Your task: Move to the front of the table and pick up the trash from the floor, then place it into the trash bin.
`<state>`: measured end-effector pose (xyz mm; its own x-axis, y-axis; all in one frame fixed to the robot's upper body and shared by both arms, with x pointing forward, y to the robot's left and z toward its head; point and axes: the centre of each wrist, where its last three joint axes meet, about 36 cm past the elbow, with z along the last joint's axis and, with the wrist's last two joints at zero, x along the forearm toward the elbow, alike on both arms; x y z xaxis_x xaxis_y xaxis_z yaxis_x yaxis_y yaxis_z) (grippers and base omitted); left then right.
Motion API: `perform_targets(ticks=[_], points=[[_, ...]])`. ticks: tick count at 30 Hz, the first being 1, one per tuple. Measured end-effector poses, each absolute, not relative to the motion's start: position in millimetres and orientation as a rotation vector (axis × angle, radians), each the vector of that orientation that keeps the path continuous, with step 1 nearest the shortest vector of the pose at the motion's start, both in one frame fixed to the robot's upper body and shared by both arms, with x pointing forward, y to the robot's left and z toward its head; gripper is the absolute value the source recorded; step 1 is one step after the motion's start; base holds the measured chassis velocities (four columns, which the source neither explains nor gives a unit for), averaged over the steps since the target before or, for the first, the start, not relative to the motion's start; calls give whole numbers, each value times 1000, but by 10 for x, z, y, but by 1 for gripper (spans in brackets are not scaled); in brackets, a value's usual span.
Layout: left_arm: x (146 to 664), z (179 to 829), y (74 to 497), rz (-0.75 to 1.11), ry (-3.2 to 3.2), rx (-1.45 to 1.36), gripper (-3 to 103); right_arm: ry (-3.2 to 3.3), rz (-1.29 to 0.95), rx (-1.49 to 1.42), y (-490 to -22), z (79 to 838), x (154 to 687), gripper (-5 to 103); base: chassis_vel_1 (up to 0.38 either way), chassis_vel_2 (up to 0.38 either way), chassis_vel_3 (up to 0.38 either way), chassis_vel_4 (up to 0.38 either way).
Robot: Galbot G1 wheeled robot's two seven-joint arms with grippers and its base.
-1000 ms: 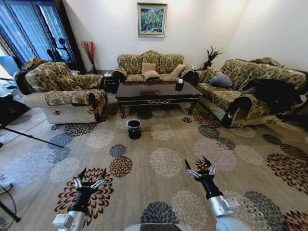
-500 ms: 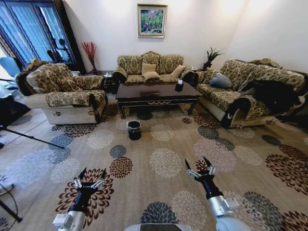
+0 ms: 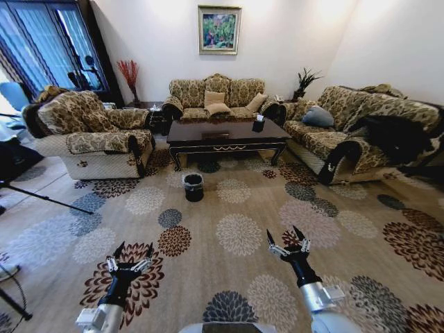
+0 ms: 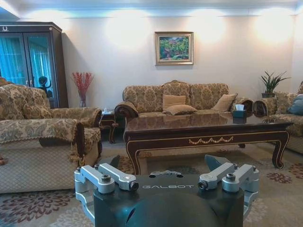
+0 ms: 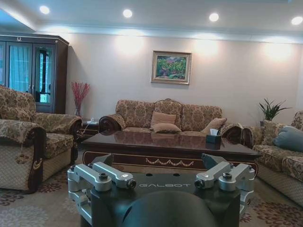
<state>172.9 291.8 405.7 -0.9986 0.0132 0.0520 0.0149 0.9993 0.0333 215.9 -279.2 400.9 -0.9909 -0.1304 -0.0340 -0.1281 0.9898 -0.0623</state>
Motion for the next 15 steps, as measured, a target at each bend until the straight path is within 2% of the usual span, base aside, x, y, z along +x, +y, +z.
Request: perform_targets(ticks=[15], points=[[1728, 4057, 2918, -52, -3089, -22, 100, 3096, -93, -201, -2792, 4009, 2159, 100, 0, 0, 0, 0]])
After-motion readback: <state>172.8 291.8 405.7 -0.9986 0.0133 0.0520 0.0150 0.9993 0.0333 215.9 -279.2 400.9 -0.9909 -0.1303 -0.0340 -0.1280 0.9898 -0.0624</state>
